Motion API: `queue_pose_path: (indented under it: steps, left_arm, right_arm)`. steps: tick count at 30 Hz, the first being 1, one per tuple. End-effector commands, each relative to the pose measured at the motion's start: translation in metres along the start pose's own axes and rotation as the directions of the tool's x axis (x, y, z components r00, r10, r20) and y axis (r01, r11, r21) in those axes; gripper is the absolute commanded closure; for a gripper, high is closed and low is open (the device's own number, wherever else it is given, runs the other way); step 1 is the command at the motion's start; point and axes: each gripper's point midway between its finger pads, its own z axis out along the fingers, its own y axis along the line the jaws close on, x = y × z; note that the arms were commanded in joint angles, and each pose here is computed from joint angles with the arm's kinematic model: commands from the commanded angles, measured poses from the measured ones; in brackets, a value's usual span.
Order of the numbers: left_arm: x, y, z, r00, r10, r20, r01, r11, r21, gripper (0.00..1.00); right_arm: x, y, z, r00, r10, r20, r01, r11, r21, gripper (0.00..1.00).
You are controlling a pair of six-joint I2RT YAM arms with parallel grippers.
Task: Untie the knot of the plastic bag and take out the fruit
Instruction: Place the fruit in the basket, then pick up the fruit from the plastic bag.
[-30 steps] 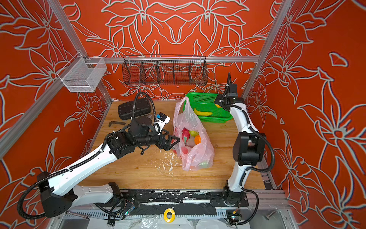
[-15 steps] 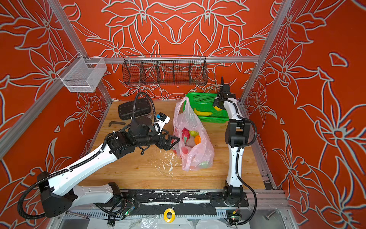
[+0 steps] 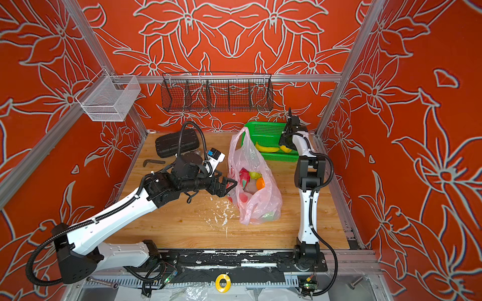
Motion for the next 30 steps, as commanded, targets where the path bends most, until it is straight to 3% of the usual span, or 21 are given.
queue_pose_path:
  steps: [1, 9, 16, 24, 30]
  left_arm:
    - [-0.008, 0.001, 0.001, 1.0, 0.005, 0.008, -0.004, 1.0, -0.021, 0.03]
    - [-0.001, 0.018, 0.007, 0.998, -0.062, -0.007, 0.061, 0.993, -0.105, 0.02]
    - [0.018, 0.039, 0.014, 0.986, -0.162, -0.046, 0.151, 0.971, -0.188, 0.01]
    - [0.038, 0.063, 0.029, 0.955, -0.278, -0.107, 0.24, 0.931, -0.274, 0.01]
    - [0.043, 0.074, 0.05, 0.926, -0.352, -0.137, 0.301, 0.907, -0.296, 0.04]
  right_arm:
    - [0.005, -0.006, -0.025, 1.0, -0.005, -0.013, 0.006, 1.0, 0.005, 0.21]
    - [-0.009, -0.006, -0.086, 0.997, -0.011, 0.079, 0.013, 1.0, -0.018, 0.15]
    - [-0.001, -0.001, -0.169, 0.982, 0.022, 0.188, 0.002, 0.993, -0.121, 0.15]
    - [0.051, 0.025, -0.273, 0.961, 0.088, 0.263, 0.026, 0.914, -0.404, 0.17]
    - [0.12, 0.06, -0.331, 0.973, -0.007, 0.233, 0.139, 0.819, -0.556, 0.2]
